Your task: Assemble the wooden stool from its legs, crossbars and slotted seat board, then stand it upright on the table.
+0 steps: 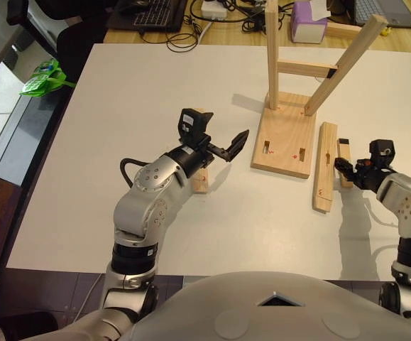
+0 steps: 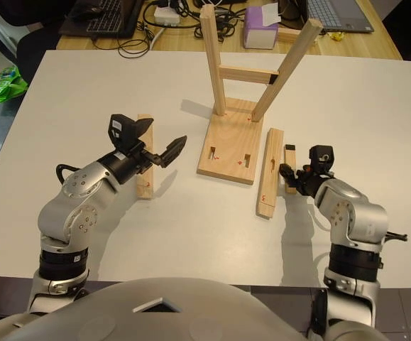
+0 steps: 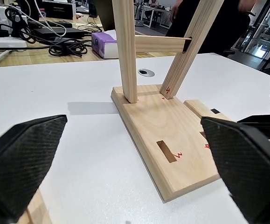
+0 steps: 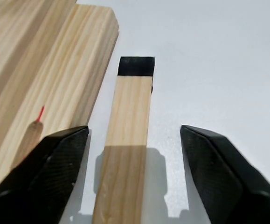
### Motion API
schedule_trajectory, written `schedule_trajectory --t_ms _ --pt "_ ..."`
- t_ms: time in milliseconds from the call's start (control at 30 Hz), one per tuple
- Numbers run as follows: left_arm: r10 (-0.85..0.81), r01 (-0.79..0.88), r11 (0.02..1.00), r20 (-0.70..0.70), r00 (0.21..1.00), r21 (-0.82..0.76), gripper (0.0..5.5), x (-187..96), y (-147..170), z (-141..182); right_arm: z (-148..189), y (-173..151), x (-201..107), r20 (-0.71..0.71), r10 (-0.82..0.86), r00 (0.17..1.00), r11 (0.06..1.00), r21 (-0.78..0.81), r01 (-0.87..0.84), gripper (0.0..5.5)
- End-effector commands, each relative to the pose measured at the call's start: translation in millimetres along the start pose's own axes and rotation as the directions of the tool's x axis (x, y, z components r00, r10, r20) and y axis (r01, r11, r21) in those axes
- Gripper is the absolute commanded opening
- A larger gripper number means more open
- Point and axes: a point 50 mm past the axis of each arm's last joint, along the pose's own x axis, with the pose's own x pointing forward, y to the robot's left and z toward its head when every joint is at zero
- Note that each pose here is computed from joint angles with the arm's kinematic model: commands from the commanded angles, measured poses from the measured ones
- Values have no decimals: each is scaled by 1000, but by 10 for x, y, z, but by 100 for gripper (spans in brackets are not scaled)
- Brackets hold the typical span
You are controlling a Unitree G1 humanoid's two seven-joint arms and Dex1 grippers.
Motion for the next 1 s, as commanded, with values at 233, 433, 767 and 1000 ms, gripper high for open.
schedule_trajectory --t_ms 233,433,767,1000 --pt "-3 3 1000 10 1000 4 536 13 -7 21 -254 -128 246 -160 -53 986 998 23 57 354" --pt "0 0 1000 23 1000 5 536 28 -2 36 -302 -84 309 -281 39 959 999 8 -38 250" --pt "18 -18 1000 39 999 -3 536 34 2 21 -224 -127 277 -242 37 970 999 31 -30 130" --pt "35 -34 999 92 995 -9 536 27 51 116 445 50 48 247 112 963 993 -59 -100 130"
